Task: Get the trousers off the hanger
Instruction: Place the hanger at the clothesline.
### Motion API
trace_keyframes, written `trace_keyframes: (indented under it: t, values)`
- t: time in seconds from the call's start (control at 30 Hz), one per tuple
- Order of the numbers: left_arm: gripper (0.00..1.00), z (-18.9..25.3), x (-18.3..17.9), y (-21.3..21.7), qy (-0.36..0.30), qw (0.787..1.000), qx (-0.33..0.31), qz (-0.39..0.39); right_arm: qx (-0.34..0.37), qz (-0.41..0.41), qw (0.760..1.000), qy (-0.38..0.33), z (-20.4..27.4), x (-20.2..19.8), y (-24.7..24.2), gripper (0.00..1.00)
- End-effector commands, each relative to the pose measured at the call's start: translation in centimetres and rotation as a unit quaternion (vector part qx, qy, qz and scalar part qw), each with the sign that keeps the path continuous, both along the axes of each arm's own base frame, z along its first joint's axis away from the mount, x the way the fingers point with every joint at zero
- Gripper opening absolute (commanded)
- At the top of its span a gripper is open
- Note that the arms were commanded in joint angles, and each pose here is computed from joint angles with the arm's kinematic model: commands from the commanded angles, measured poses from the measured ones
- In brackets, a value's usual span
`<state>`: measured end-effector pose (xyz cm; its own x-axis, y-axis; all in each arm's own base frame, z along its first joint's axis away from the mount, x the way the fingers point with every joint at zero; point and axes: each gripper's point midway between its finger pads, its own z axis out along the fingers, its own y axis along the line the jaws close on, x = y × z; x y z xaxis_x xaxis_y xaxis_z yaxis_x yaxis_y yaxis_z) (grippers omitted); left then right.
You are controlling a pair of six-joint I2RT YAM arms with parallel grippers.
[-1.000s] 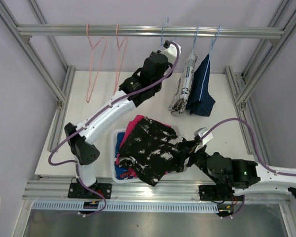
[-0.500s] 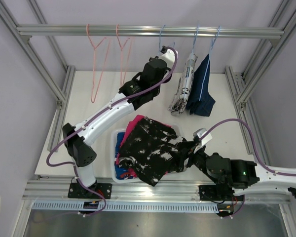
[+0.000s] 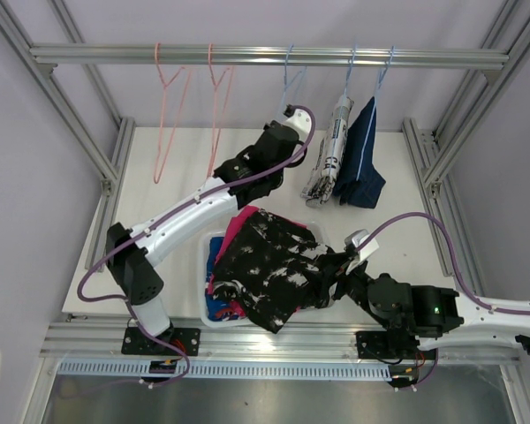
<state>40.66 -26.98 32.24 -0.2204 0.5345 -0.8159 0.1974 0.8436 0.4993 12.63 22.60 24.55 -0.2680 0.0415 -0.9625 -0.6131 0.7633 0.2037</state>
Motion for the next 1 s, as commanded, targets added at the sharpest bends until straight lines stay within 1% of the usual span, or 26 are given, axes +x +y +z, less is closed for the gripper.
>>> trace_keyframes:
  t: [0.0,0.07,0.1,0.13,0.17,0.2,0.23,0.27,0.33,0.37,0.47,0.53,0.6,0.77,0.83,0.87,0.9,0.93,0.97]
  values:
    - [0.27,2.9,-1.7,0.9,-0.026,0.999,-0.043,0.007,0.014,-0.001,1.000,0.001,0.4,-0.1,0.1,0.74]
    - [0.32,3.0,-2.4,1.1,-0.026,0.999,-0.044,0.006,0.013,0.000,1.000,0.002,0.2,-0.2,0.1,0.74]
    - [0.42,3.2,-3.0,1.3,-0.028,0.998,-0.047,0.007,0.012,-0.001,1.000,0.002,0.2,-0.2,0.1,0.74]
    - [0.42,3.2,-3.2,1.2,-0.027,0.999,-0.044,0.006,0.012,0.000,1.000,0.002,0.2,-0.2,0.1,0.74]
    - [0.45,3.5,-3.8,1.6,-0.029,0.998,-0.047,0.006,0.011,0.000,1.000,0.003,0.1,-0.2,0.1,0.75]
    - [0.54,3.7,-4.4,1.4,-0.030,0.998,-0.048,0.001,0.011,0.000,1.000,0.003,0.1,-0.3,0.1,0.75]
    - [0.56,4.1,-4.9,1.5,-0.034,0.998,-0.053,-0.001,0.011,0.000,1.000,0.002,0.1,-0.3,0.1,0.75]
    - [0.61,4.7,-5.7,2.1,-0.037,0.997,-0.061,-0.004,0.009,0.002,1.000,0.002,0.1,-0.4,0.2,0.75]
    - [0.66,5.5,-6.9,1.9,-0.039,0.996,-0.078,-0.017,0.007,0.005,1.000,0.003,-0.1,-0.5,0.3,0.75]
    - [0.70,5.8,-7.5,2.1,-0.037,0.996,-0.080,-0.020,0.004,0.005,1.000,0.002,-0.2,-0.5,0.4,0.75]
    - [0.77,8.3,-9.5,2.9,-0.053,0.992,-0.107,-0.033,0.000,0.005,1.000,0.004,-0.2,-0.6,0.4,0.75]
    - [0.79,10.4,-10.8,3.3,-0.065,0.987,-0.140,-0.050,-0.002,0.006,1.000,0.006,-0.2,-0.7,0.4,0.75]
    - [0.80,12.0,-12.0,2.7,-0.061,0.979,-0.174,-0.090,0.002,0.007,1.000,0.007,0.1,-0.8,0.5,0.75]
    - [0.83,16.5,-14.8,2.0,-0.072,0.944,-0.272,-0.170,0.008,0.009,1.000,0.018,1.3,-1.1,0.1,0.75]
    - [0.85,17.8,-15.8,0.5,-0.071,0.925,-0.304,-0.216,0.011,0.010,1.000,0.020,2.1,-1.1,-0.3,0.75]
    - [0.87,18.3,-16.1,0.0,-0.071,0.918,-0.313,-0.231,0.011,0.008,1.000,0.023,2.4,-1.1,-0.5,0.75]
    - [0.89,18.4,-16.6,-1.3,-0.061,0.908,-0.320,-0.263,0.002,0.006,1.000,0.025,2.3,-1.1,-0.9,0.75]
    - [0.90,19.2,-16.9,-1.9,-0.063,0.900,-0.330,-0.278,-0.001,0.005,1.000,0.026,2.5,-1.1,-1.2,0.75]
    - [0.92,19.1,-16.8,-3.3,-0.050,0.894,-0.337,-0.290,0.008,-0.001,1.000,0.026,3.5,-1.0,-1.5,0.75]
